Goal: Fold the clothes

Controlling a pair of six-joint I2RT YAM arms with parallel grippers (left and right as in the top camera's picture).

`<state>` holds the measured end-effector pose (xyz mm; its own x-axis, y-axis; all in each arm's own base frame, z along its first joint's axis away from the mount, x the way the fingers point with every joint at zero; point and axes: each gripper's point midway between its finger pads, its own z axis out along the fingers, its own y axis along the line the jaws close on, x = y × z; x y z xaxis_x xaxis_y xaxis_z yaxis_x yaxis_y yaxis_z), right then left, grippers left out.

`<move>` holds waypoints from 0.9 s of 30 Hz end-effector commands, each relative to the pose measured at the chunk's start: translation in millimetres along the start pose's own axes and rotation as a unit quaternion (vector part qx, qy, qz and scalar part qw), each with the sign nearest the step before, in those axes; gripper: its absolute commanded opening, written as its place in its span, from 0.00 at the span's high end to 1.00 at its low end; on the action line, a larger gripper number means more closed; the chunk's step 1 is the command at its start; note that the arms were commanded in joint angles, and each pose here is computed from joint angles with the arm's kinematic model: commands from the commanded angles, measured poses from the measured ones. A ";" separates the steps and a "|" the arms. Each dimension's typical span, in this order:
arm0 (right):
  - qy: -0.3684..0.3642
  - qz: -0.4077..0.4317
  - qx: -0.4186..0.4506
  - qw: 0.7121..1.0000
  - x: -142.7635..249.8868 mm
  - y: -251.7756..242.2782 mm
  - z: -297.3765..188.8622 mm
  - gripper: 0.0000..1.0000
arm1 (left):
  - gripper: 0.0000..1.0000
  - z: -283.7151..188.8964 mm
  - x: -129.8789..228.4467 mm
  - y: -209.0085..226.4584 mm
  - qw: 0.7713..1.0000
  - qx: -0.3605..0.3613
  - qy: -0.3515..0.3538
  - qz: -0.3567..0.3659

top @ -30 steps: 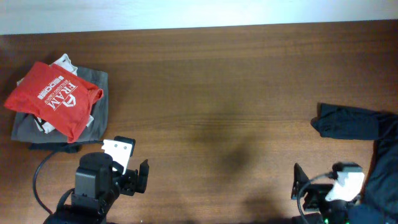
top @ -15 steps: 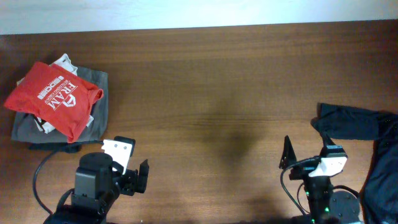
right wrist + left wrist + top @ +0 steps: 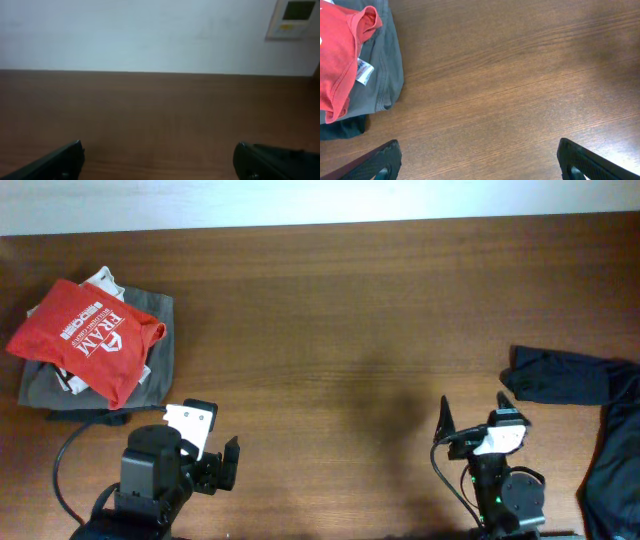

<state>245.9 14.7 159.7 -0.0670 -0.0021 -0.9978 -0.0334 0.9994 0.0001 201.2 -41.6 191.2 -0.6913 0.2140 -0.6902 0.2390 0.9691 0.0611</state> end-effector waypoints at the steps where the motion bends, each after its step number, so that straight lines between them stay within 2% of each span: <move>1: 0.007 0.001 -0.016 1.000 4.5 3.7 -0.2 0.01 | 0.01 -0.2 0.3 1.1 1.000 -0.004 -0.002 -0.004; 9: 0.006 0.006 0.040 0.999 4.5 -24.7 -0.5 0.01 | 0.01 -0.2 0.3 1.1 1.000 -0.004 -0.002 -0.004; 27: 0.007 0.006 0.040 0.999 4.6 -24.7 -0.5 0.01 | 0.01 -0.2 0.3 1.1 1.000 -0.004 -0.002 -0.004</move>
<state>246.2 -10.3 158.0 -0.0739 0.0047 -0.9973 0.0516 0.9987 0.0008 201.1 -41.6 191.1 -0.6915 0.2141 -0.6899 0.2392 0.9690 0.0609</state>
